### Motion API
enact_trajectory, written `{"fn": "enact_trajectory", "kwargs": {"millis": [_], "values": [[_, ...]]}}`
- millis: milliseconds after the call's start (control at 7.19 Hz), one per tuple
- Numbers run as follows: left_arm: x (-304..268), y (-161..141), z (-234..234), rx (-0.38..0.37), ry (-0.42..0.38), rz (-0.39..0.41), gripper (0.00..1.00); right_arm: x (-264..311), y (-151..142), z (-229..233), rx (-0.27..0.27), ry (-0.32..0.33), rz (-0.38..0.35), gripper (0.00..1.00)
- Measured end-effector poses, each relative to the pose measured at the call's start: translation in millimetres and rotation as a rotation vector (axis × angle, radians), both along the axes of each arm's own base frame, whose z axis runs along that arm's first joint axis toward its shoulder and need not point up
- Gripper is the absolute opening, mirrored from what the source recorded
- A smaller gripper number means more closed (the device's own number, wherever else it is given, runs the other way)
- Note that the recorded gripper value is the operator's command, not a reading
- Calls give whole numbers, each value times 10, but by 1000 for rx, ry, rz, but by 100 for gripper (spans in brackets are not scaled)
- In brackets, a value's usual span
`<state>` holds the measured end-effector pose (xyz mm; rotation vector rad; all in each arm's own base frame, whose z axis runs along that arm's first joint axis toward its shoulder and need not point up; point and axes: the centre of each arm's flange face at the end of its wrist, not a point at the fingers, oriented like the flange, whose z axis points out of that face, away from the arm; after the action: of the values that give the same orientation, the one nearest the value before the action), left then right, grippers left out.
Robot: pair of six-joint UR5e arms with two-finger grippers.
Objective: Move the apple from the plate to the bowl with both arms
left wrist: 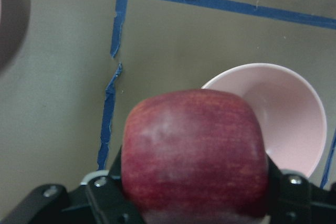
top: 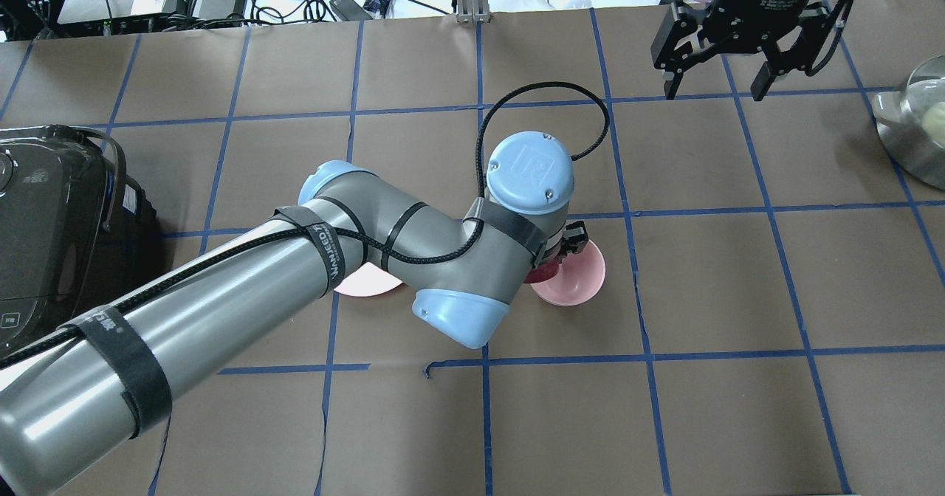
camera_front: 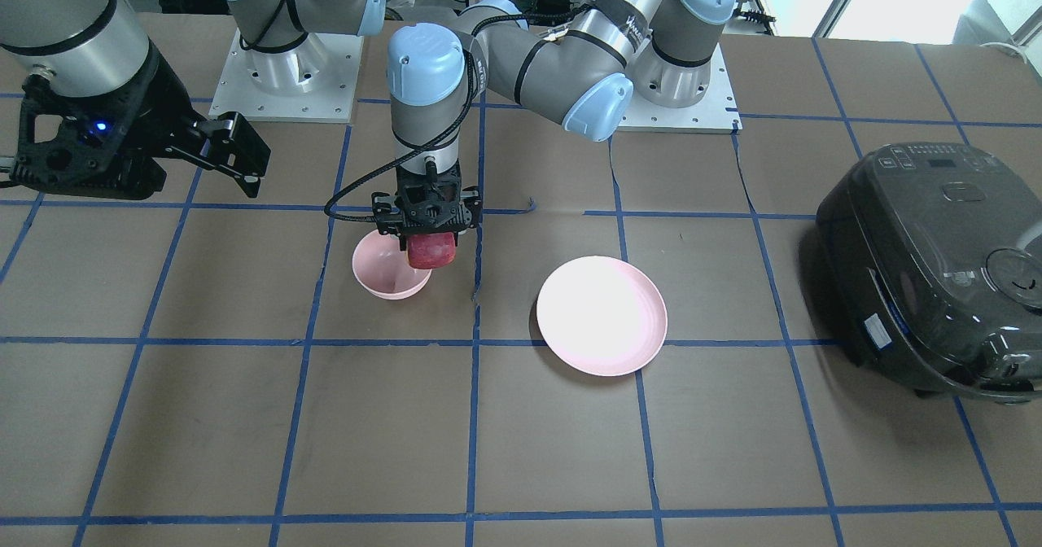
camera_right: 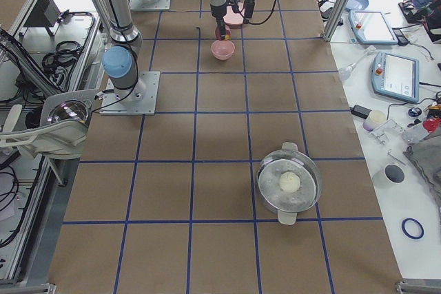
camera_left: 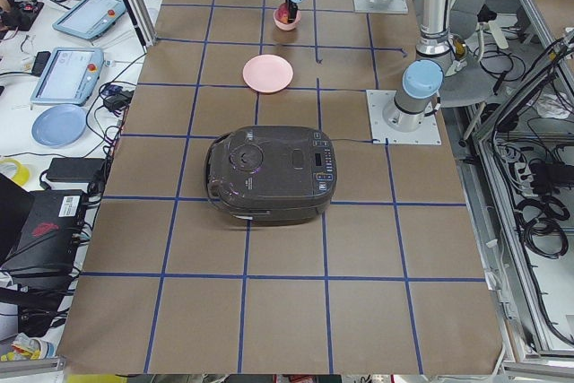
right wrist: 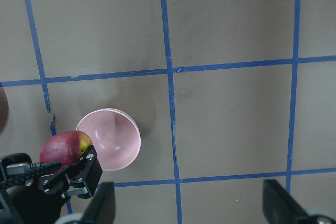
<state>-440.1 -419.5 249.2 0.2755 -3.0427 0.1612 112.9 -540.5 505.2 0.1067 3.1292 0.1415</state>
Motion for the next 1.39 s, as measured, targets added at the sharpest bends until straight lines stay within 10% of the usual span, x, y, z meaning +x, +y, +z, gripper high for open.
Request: {"fn": "enact_trajectory", "kwargs": {"millis": [696,974,1113,1391], "values": [[-181,32,-182,-18,26,24,3,-1,-2,-5,-1,1,-2,100],[-250,59,-200,-23,38,40,50,-1,2,0,-2,1,-2,100],[-281,61,-183,-24,47,63,93,-1,3,1,-2,1,-2,100],[-307,51,-148,-28,57,76,100,-1,4,2,-2,1,-2,100]]}}
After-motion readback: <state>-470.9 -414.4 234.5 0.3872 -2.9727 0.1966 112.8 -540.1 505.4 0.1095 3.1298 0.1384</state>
